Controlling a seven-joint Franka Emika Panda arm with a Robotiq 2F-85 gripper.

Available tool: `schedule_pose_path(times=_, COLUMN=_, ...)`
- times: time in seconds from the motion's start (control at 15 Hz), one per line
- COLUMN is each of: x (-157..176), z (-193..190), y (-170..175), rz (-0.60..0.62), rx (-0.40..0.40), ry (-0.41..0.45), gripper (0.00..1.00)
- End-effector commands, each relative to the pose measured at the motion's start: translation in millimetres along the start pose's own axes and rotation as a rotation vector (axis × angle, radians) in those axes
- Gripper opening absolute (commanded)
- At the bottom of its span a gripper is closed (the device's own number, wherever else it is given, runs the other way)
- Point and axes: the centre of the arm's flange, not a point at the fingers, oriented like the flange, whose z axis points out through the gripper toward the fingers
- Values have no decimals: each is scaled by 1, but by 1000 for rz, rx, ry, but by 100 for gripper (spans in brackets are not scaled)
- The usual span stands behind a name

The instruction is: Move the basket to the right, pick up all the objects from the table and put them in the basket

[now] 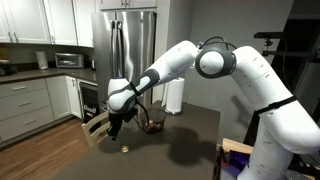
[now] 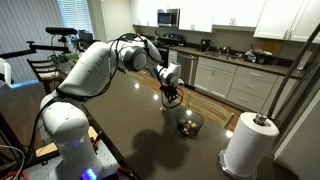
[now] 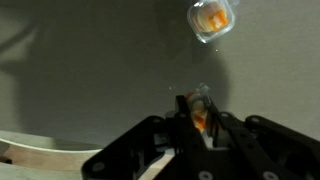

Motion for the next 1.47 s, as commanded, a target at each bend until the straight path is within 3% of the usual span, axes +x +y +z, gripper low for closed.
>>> schedule_pose_path(times=0.0, x=-31, z=-35, y=0, rz=7, rx=-42, ry=32, gripper=9)
schedule_pose_path(times=1.0, x=-94, z=-99, y=4, rz=115, rx=-103, ry=120, gripper=9)
schedule_pose_path(times=1.4, x=-109, z=-115, y=22, rz=200, rx=-106, ry=155, gripper=9)
